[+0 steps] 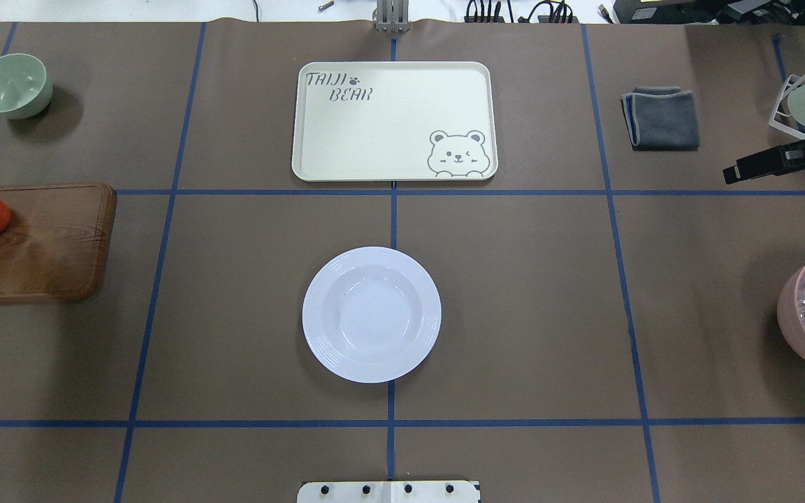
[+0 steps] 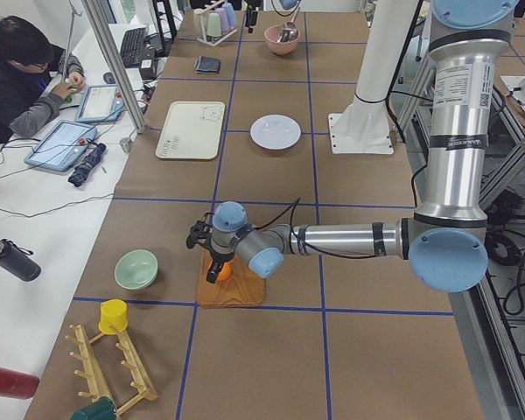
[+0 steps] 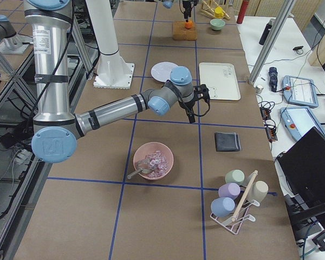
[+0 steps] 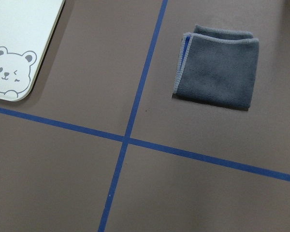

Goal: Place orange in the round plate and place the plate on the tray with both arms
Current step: 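Grasp the orange on the wooden tray with the left gripper and lift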

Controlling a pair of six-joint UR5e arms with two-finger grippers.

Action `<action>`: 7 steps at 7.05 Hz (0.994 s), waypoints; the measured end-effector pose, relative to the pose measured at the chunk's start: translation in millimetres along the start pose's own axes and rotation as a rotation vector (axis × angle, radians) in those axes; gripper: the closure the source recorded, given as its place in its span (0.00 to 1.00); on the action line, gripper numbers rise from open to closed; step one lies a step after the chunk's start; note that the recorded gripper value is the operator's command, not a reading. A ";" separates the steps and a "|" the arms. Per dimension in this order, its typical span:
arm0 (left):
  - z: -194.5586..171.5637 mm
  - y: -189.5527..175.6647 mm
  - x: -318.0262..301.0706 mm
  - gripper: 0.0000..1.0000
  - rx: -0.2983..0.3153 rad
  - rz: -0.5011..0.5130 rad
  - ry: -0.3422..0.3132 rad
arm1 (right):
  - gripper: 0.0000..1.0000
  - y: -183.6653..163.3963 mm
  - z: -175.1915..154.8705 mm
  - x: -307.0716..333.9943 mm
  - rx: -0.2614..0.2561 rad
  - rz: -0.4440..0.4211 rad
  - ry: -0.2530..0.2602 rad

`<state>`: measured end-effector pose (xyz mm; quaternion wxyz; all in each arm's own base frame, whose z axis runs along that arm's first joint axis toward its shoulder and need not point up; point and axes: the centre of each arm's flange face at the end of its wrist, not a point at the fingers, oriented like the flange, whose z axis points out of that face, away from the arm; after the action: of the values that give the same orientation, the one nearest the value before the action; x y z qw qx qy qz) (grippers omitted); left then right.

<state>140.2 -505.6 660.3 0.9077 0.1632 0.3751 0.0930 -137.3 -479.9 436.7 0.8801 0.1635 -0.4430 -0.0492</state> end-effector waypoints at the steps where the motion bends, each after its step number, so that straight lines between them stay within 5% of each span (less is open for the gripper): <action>1: 7.3 2.2 0.7 0.03 -0.003 0.003 0.000 | 0.00 0.0 0.5 0.2 0.001 0.000 0.002; 2: 13.2 2.3 3.7 0.23 -0.008 0.008 0.002 | 0.00 -0.1 1.0 0.4 0.002 -0.001 0.006; 3: 17.5 0.3 6.2 0.68 -0.012 0.012 0.005 | 0.00 -0.3 1.4 0.5 0.003 -0.002 0.008; 4: 19.3 -1.8 7.7 1.00 -0.013 0.015 0.006 | 0.00 -0.4 1.9 0.6 0.003 -0.004 0.008; 7: -4.9 -25.8 41.9 1.00 0.010 0.028 0.078 | 0.00 -0.4 3.2 1.5 0.000 -0.005 0.009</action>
<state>167.3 -516.3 620.4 0.8901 0.1695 0.4085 0.1103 -138.9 -481.5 439.6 0.8819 0.1648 -0.4388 -0.0505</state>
